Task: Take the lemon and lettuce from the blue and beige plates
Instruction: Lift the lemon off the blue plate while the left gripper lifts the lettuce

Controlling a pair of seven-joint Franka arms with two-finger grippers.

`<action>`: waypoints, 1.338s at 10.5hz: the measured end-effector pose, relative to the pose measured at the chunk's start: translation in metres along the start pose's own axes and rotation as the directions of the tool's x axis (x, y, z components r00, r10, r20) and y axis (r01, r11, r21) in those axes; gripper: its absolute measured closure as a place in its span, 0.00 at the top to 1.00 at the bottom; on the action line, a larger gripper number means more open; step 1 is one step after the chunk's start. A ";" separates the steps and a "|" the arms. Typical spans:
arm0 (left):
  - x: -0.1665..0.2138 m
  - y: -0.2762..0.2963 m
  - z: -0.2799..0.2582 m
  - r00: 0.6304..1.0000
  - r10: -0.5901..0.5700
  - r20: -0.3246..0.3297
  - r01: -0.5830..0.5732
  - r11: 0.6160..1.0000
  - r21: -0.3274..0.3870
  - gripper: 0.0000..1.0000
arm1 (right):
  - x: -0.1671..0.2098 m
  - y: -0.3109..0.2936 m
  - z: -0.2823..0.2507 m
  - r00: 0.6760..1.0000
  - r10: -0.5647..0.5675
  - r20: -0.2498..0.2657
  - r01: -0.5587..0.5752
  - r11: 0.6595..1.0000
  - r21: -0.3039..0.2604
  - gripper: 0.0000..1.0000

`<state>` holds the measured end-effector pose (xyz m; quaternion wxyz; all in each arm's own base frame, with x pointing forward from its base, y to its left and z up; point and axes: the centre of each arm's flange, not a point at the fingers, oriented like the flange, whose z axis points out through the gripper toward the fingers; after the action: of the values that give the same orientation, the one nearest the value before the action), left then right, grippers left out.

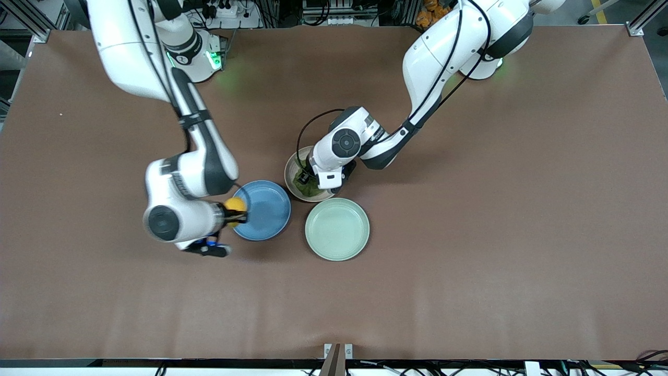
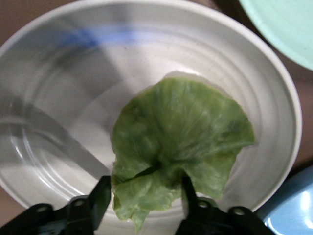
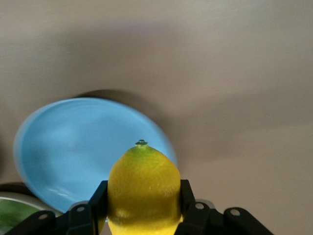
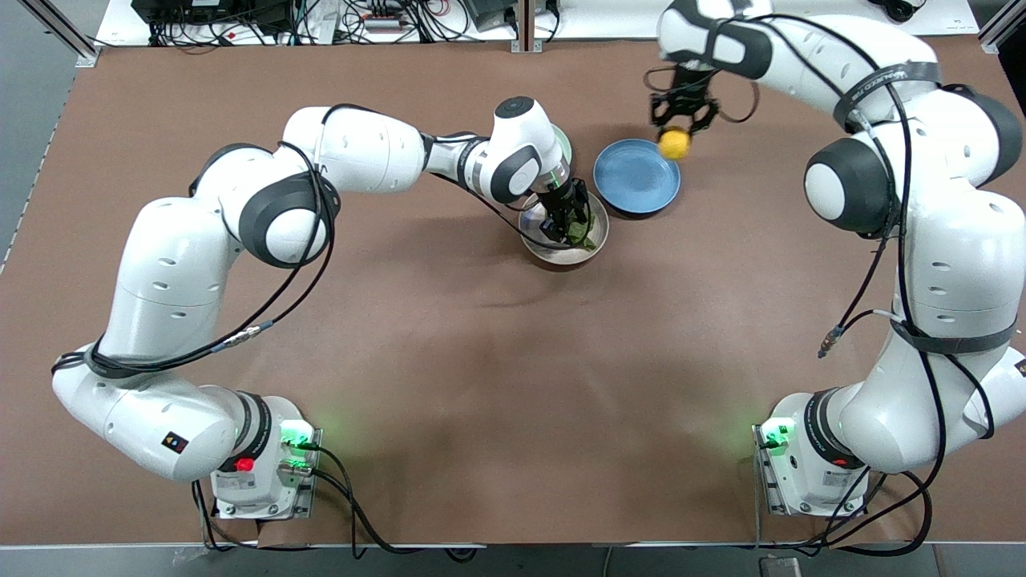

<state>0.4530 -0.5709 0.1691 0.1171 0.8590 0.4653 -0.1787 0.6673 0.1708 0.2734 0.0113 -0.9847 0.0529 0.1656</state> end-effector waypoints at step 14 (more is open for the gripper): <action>-0.033 0.009 -0.222 0.927 0.247 -0.282 -0.230 0.969 0.095 0.04 | 0.029 0.235 0.072 0.974 0.182 0.137 -0.182 0.983 -0.014 0.61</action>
<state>0.4882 -0.5193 0.3853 0.0419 0.9292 0.3639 -0.0487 0.6455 -0.0624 0.1950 -0.0007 -0.9619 0.1418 0.2336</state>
